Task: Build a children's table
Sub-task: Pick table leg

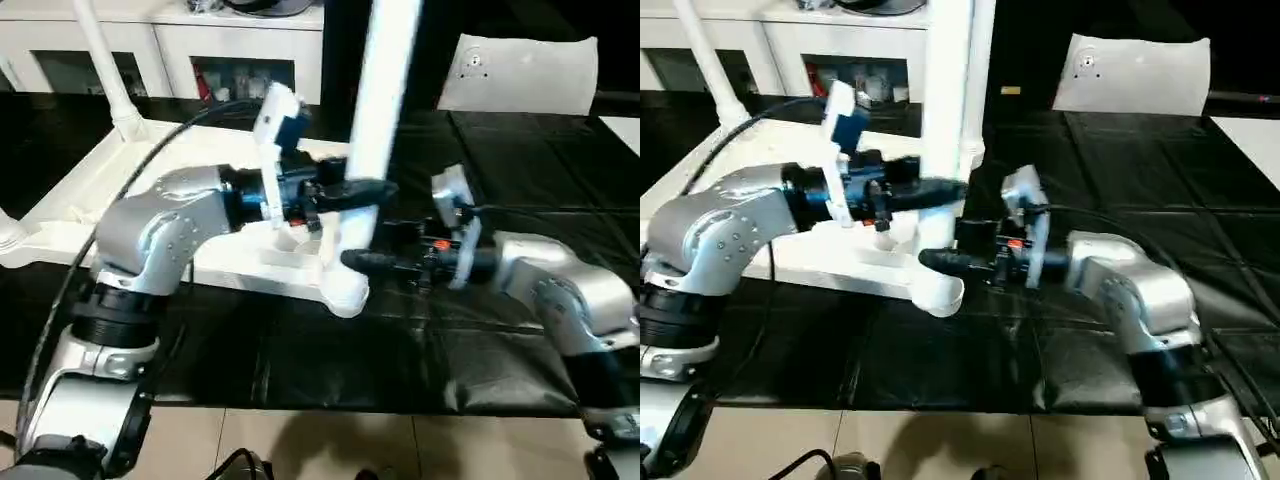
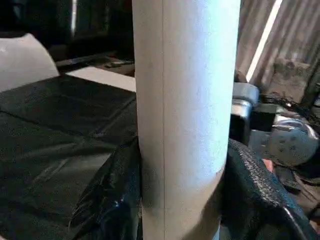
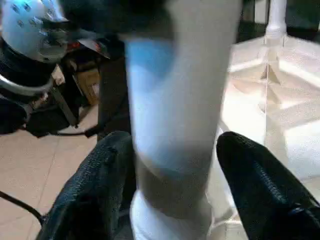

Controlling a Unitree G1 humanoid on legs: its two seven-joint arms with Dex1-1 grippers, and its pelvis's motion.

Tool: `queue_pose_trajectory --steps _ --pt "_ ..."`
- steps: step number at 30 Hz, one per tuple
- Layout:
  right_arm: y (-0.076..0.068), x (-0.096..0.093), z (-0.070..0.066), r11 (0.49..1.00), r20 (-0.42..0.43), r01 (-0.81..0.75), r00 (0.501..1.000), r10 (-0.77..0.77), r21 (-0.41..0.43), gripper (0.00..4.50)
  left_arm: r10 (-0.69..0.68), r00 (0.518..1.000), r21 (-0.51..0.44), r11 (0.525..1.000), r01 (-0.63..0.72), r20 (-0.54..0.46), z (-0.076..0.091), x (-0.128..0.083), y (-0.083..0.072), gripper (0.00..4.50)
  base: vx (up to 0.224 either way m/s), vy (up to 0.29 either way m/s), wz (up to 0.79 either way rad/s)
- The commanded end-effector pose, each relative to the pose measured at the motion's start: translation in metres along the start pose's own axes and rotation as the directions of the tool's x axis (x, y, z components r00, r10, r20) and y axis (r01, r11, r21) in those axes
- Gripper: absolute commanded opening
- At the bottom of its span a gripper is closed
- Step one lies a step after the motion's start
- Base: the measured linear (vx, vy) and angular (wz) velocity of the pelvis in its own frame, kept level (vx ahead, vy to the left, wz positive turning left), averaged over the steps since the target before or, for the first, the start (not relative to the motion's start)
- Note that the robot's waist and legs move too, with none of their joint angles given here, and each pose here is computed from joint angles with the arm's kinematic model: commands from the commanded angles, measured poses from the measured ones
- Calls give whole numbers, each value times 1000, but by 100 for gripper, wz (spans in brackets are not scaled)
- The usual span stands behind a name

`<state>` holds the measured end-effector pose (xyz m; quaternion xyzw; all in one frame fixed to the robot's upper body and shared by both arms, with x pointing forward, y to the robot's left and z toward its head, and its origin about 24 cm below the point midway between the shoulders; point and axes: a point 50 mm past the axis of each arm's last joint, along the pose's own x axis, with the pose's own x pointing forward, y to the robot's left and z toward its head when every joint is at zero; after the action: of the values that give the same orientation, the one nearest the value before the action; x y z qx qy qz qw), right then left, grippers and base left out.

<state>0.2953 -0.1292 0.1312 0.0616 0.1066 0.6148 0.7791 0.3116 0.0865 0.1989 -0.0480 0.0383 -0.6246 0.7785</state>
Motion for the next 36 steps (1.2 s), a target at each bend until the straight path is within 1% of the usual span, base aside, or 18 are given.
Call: queue_pose_trajectory --steps 1,7,12,13,14,17,20,26,28,31,36 --pt "0 2 2 999 -21 -25 999 24 -27 267 -48 999 43 998 48 -3 10 6 -7 186 0 0 0" --pt "1 7 -3 998 -55 -59 997 58 -21 267 -89 996 48 995 90 -16 11 11 -10 186 0 0 0" --pt "1 8 -5 998 -64 -60 996 59 -17 267 -105 994 53 993 106 -25 10 13 -11 186 0 0 0" --pt "1 8 -6 998 -61 -62 996 62 -2 267 -109 994 54 992 111 -27 10 14 -11 186 0 0 0" --pt "1 8 -6 998 -60 -63 996 63 4 295 -111 993 54 992 112 -27 10 14 -11 186 0 0 0" --pt "1 9 -5 998 -57 -67 996 67 2 308 -120 992 58 991 122 -38 10 15 -12 186 0 0 0" --pt "0 9 -4 998 -56 -67 996 67 -6 345 -127 991 59 990 130 -47 9 14 -12 186 0 0 0" --pt "2 8 -2 995 -49 -99 994 99 -5 347 -126 989 66 989 131 -71 7 13 -11 186 0 0 0" --pt "4 8 -3 994 -50 -111 992 111 2 318 -129 989 67 989 133 -70 7 13 -11 186 0 0 0" --pt "5 8 -4 993 -53 -122 991 122 12 302 -134 988 70 988 139 -72 7 14 -11 186 0 0 0" --pt "5 8 -6 992 -54 -124 991 125 21 251 -144 987 74 986 149 -78 7 16 -12 186 0 0 0"
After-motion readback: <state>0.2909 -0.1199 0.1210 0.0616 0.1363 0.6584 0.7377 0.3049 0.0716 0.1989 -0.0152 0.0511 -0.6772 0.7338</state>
